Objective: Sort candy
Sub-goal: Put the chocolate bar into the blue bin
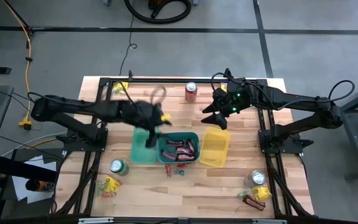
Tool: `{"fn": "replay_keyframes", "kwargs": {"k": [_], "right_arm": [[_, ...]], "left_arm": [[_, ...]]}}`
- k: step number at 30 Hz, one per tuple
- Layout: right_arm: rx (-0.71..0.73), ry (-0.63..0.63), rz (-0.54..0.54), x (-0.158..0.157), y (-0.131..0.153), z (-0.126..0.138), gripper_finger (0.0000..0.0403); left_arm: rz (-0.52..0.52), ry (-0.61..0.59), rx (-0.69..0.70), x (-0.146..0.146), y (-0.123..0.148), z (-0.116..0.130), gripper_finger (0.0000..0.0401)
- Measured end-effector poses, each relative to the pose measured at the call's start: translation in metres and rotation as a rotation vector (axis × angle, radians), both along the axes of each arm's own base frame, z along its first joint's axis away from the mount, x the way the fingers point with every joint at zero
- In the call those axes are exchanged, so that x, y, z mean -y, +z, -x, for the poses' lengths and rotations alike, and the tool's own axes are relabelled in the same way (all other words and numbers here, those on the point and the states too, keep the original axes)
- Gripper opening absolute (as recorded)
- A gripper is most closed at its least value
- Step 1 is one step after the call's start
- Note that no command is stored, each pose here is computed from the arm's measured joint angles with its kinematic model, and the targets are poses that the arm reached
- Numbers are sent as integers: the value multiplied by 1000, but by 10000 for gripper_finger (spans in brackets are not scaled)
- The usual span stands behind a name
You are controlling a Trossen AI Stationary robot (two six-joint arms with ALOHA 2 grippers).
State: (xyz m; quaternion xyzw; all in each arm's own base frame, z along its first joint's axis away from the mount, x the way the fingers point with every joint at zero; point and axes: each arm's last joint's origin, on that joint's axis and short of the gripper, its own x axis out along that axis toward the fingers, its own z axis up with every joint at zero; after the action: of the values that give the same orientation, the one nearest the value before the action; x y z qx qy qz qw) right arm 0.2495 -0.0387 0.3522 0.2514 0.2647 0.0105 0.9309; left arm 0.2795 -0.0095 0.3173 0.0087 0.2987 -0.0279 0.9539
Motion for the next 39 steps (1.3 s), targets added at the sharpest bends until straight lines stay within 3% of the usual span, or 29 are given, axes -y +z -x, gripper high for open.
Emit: {"fn": "replay_keyframes", "kwargs": {"k": [6,13,16,19,24,28,34,39], "right_arm": [[-202,-238,53,5,-14,10,287],[-416,-577,46,10,-28,27,287],[-467,-686,21,11,-33,30,287],[-505,-891,15,22,-37,37,287],[-613,-1221,-12,71,-50,53,287],[-720,-1445,-101,115,-70,65,287],[-907,-1550,-169,149,-110,74,287],[-926,-1667,-296,138,-156,89,287]], "left_arm": [[76,197,209,-37,17,28,222],[227,302,427,-47,0,50,222],[261,332,443,-47,-6,56,222],[272,353,459,-47,-5,59,222],[272,350,473,-47,-4,59,222],[261,338,466,-46,-3,61,222],[259,339,433,-44,-1,74,222],[254,355,388,-41,1,92,222]]}}
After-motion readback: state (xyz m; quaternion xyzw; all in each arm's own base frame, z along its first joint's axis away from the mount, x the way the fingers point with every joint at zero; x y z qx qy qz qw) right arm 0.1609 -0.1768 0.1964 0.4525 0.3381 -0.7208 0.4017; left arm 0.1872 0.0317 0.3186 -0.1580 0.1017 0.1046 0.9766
